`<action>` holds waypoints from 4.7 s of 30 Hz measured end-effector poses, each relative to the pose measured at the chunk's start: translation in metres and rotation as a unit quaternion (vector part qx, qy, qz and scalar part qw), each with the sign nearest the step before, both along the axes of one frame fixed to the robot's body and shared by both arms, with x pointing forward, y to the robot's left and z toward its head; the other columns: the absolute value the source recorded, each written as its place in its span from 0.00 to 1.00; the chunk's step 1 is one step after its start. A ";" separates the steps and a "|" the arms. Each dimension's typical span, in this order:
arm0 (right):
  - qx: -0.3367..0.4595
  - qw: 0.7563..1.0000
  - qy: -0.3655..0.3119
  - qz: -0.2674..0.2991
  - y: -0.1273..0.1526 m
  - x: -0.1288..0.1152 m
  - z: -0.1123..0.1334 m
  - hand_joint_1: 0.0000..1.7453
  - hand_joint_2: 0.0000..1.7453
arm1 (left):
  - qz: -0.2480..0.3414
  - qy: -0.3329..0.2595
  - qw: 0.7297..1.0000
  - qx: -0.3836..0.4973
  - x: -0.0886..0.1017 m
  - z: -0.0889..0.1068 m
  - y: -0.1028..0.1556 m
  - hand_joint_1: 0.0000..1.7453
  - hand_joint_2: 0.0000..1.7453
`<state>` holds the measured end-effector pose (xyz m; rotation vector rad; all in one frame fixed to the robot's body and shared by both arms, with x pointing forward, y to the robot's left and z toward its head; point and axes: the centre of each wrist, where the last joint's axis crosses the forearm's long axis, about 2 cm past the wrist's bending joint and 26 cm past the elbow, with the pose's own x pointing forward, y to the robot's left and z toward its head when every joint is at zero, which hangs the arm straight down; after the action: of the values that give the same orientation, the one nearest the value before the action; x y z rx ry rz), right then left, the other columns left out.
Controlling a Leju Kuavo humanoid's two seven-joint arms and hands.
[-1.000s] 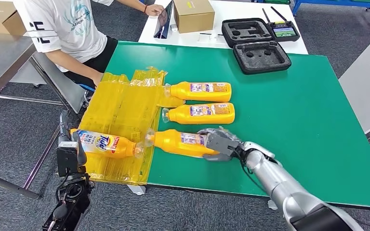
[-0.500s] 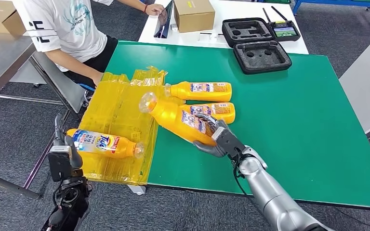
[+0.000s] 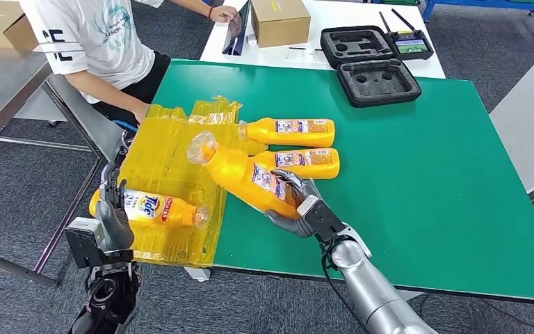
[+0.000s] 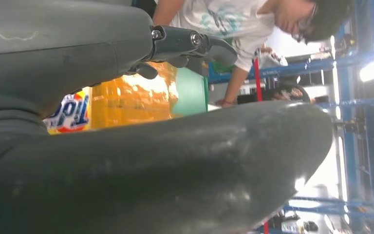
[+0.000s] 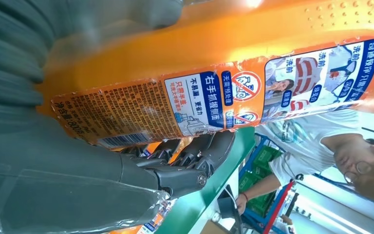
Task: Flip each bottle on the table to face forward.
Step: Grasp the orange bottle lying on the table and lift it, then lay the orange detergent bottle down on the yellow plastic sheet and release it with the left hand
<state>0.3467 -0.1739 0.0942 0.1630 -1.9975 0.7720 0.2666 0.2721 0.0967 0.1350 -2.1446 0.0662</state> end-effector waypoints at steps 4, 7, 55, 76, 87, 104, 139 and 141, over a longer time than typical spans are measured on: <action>0.008 1.000 0.002 0.008 0.003 -0.001 0.000 1.00 1.00 | -0.022 -0.001 1.000 -0.004 0.000 0.002 -0.005 0.00 1.00; 0.019 0.999 0.009 0.024 0.015 -0.007 -0.003 1.00 1.00 | -0.065 0.003 0.998 -0.008 -0.001 0.005 -0.015 0.00 1.00; 0.027 0.994 0.048 0.098 0.087 -0.035 -0.007 1.00 1.00 | -0.332 0.034 0.937 -0.100 0.022 0.024 -0.088 1.00 1.00; 0.000 1.000 0.014 -0.004 0.090 -0.043 -0.003 0.00 0.00 | -0.302 0.044 0.946 -0.109 0.028 0.028 -0.083 1.00 1.00; 0.065 0.992 -0.076 -0.070 0.090 -0.055 0.024 0.00 0.00 | -0.192 0.001 0.979 -0.069 0.036 0.034 -0.062 1.00 1.00; 0.187 0.965 -0.162 -0.084 0.082 -0.078 0.063 0.00 0.00 | -0.043 -0.054 0.995 0.073 0.047 0.038 -0.012 1.00 1.00; 0.286 0.943 -0.160 -0.053 0.079 -0.083 0.091 0.00 1.00 | -0.108 0.214 0.666 0.706 0.143 0.052 0.100 1.00 1.00; 0.284 0.944 -0.159 -0.050 0.079 -0.082 0.091 0.00 1.00 | -0.114 0.212 0.663 0.709 0.148 0.050 0.086 1.00 1.00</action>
<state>0.2651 -0.0950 0.1853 0.2816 -2.4771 0.1381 0.4147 0.3577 0.1463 0.6871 -1.2440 -1.6452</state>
